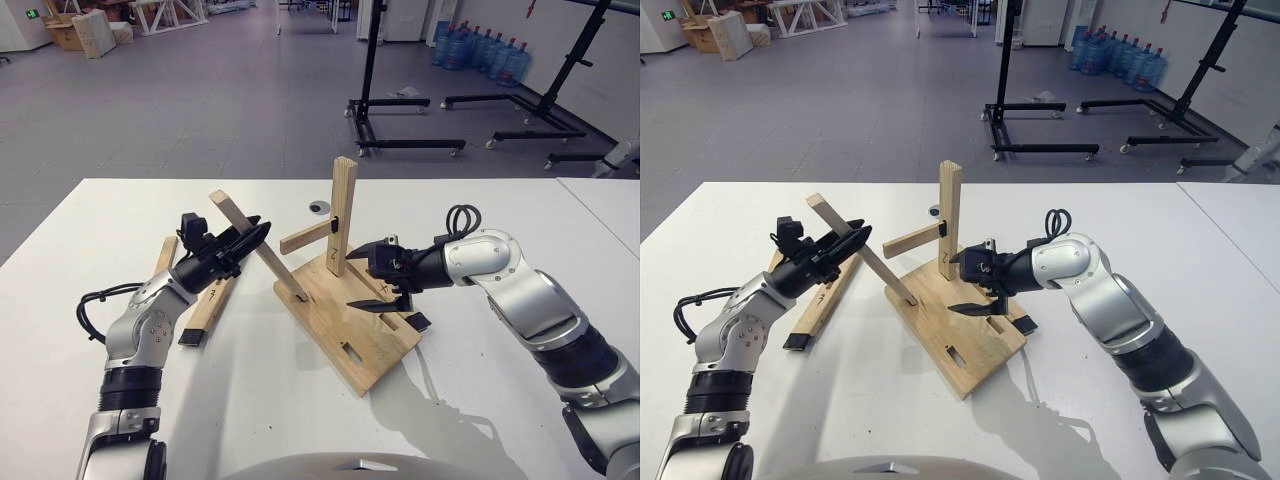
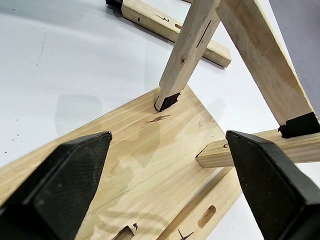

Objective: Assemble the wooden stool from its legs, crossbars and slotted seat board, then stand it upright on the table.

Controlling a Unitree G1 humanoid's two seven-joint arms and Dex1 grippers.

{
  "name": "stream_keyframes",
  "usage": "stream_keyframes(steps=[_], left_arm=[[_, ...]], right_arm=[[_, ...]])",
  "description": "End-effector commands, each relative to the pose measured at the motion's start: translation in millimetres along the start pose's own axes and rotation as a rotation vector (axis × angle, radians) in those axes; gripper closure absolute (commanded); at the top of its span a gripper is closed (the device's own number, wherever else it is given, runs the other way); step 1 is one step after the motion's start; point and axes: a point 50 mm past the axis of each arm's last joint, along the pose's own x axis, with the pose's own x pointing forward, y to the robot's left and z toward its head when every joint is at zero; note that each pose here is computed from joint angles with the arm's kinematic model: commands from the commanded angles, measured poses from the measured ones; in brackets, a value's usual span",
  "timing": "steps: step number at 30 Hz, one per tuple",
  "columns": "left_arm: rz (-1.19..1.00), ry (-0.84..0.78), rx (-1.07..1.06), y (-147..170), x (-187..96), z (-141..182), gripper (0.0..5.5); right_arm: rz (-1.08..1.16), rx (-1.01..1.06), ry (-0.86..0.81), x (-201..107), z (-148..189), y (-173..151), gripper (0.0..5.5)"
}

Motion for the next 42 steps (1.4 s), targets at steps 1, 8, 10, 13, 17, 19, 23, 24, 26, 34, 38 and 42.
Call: stream_keyframes(steps=[1,8,10,13,17,19,23,24,26,34,38,42], left_arm=[[0.064,0.021,-0.007,13,-5,3,3.48],[0.043,0.040,0.049,12,-2,10,3.48],[0.026,0.057,0.087,7,0,13,3.48],[-0.002,0.059,0.122,-1,7,18,3.48],[-0.029,0.047,0.150,-9,13,25,3.48],[-0.034,0.056,0.150,-10,14,23,3.48],[-0.028,0.071,0.133,-11,12,16,3.48],[-0.027,0.071,0.131,-11,11,15,3.48],[-0.022,0.076,0.131,-9,10,14,3.48],[0.010,0.057,0.131,0,8,21,3.48],[0.014,0.060,0.134,1,7,21,3.48],[-0.002,0.082,0.133,-3,8,13,3.48]], right_arm=[[0.007,-0.028,-0.007,0,6,-1,1.28],[0.007,-0.025,-0.009,0,7,1,1.28],[0.010,-0.024,-0.010,1,7,2,1.28],[0.013,-0.022,-0.013,1,7,3,1.28],[0.015,-0.021,-0.014,2,8,4,1.28],[0.015,-0.020,-0.013,2,8,4,1.28],[0.013,-0.018,-0.013,2,8,3,1.28],[0.013,-0.018,-0.013,2,8,3,1.28],[0.013,-0.018,-0.013,2,8,3,1.28],[0.014,-0.017,-0.014,2,8,3,1.28],[0.016,-0.017,-0.016,3,8,4,1.28],[0.018,-0.016,-0.016,3,8,4,1.28]])
